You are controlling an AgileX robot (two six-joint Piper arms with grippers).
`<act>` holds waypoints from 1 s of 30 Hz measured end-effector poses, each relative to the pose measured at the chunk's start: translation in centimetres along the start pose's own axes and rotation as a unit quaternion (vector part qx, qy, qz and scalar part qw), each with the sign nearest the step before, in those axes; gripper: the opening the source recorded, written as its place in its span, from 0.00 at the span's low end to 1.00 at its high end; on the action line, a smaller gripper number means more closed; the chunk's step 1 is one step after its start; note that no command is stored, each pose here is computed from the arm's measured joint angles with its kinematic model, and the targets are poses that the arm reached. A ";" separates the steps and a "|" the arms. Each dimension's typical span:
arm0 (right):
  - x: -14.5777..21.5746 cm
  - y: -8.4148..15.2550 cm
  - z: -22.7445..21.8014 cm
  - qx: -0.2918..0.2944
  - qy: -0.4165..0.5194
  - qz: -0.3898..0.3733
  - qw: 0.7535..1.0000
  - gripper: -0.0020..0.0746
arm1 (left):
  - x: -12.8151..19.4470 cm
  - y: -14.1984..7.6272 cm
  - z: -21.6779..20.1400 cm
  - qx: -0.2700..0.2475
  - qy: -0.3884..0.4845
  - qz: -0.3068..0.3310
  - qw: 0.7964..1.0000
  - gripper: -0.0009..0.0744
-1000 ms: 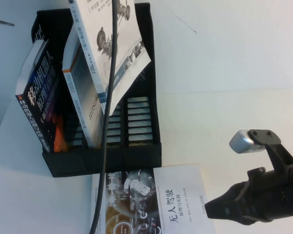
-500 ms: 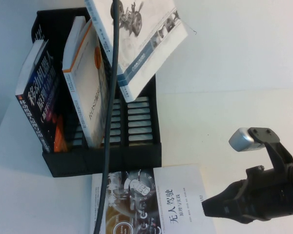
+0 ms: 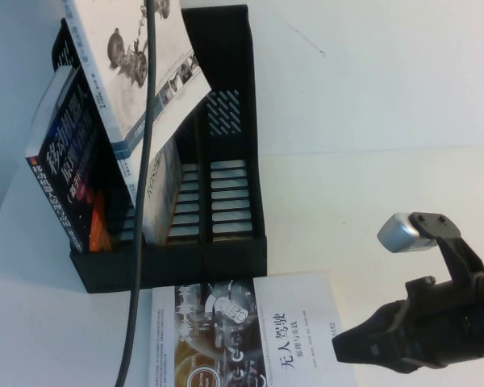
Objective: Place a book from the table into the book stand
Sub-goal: Place the book on the book shelf
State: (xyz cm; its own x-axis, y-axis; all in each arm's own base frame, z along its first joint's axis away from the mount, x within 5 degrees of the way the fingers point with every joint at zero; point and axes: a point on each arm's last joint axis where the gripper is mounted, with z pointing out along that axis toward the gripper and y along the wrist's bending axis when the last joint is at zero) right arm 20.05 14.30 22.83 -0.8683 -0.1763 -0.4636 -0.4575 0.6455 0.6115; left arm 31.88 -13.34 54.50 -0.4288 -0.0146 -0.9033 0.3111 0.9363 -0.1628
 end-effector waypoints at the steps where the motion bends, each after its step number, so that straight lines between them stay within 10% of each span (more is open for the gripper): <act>1: 0.0 0.0 0.0 0.000 0.000 0.000 1.000 0.03 | 0.0 -0.1 0.1 0.004 0.000 -0.002 1.000 0.13; 13: 0.0 0.0 0.0 0.000 0.000 0.002 1.000 0.03 | -1.5 -2.4 -2.4 0.126 -0.069 -0.033 0.989 0.13; 30: -0.1 -0.1 0.0 0.005 -0.005 0.003 1.000 0.03 | -0.7 -0.5 1.4 0.028 -0.050 -0.008 0.998 0.13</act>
State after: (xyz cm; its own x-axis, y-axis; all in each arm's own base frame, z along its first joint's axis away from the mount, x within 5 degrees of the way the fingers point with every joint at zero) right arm 20.17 14.26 22.82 -0.8692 -0.1641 -0.4663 -0.4499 0.6538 0.6084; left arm 33.21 -14.31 54.69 -0.3484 -0.0678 -0.9349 0.3522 0.9148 -0.1976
